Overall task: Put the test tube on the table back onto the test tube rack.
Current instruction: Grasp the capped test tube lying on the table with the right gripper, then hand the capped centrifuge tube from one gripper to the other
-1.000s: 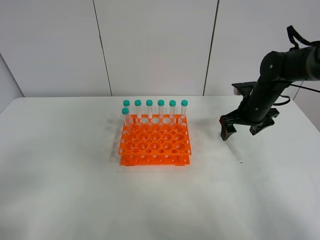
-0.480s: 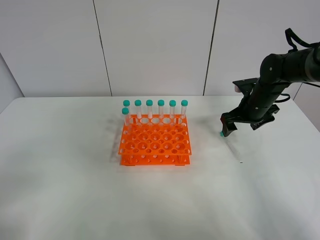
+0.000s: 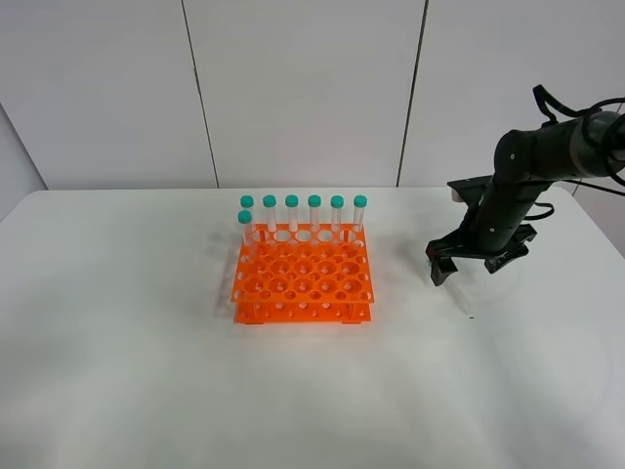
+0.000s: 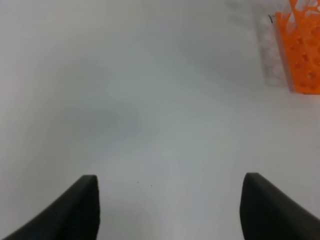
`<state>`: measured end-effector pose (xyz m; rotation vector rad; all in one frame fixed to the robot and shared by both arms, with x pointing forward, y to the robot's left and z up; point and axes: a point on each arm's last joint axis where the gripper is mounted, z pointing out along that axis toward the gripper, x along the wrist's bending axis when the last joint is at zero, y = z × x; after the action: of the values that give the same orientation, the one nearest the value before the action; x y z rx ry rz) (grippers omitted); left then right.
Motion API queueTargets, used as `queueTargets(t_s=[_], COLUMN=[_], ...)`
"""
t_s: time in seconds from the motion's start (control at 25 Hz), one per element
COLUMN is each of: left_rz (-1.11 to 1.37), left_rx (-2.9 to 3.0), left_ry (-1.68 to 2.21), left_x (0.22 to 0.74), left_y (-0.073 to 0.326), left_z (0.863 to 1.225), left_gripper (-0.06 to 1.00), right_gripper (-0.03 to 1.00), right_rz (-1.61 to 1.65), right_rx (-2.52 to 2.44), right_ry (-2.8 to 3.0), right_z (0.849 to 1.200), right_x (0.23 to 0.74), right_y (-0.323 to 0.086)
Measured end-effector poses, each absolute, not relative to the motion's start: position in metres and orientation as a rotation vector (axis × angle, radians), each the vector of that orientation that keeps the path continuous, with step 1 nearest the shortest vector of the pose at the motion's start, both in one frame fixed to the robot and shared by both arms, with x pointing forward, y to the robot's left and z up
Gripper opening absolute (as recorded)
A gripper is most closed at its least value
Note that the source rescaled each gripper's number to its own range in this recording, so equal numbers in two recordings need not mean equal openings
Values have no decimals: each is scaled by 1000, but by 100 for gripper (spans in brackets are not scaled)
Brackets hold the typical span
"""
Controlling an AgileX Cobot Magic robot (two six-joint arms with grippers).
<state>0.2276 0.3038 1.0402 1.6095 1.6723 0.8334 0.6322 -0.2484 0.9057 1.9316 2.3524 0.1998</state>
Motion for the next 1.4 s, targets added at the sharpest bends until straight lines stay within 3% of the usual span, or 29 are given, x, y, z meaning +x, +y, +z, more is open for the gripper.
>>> queueTargets(t_s=[0.4,0.48,0.72,0.84,0.88,1.2,1.4], left_rz=[833,833,833,833,833,833,833], left_rx=[1609,1609,1609,1609,1609,1609,1609], left_ry=[1672,1672,1672,1672,1672,1672,1672], left_x=[228,228,228,228,228,228,228], left_y=[304,304,304,304,304,304,304], left_z=[1040,1040,1040,1040,1040,1040,1040], left_gripper=[89,89,89,89,89,89,89], right_gripper=[100,93,31,4,0,0,0], right_rz=[129,133,140,140,140,115,234], right_rx=[1964,1962,1959,1955,1951,1915,1833], right_ry=[2389,2387,2383,2387,2390,2434,2369], right_z=[878,878,878,878,878,885,949], right_x=[633,633,634,634,634,635,640], right_y=[-248,-248,-248,-248,-248,-248,-248])
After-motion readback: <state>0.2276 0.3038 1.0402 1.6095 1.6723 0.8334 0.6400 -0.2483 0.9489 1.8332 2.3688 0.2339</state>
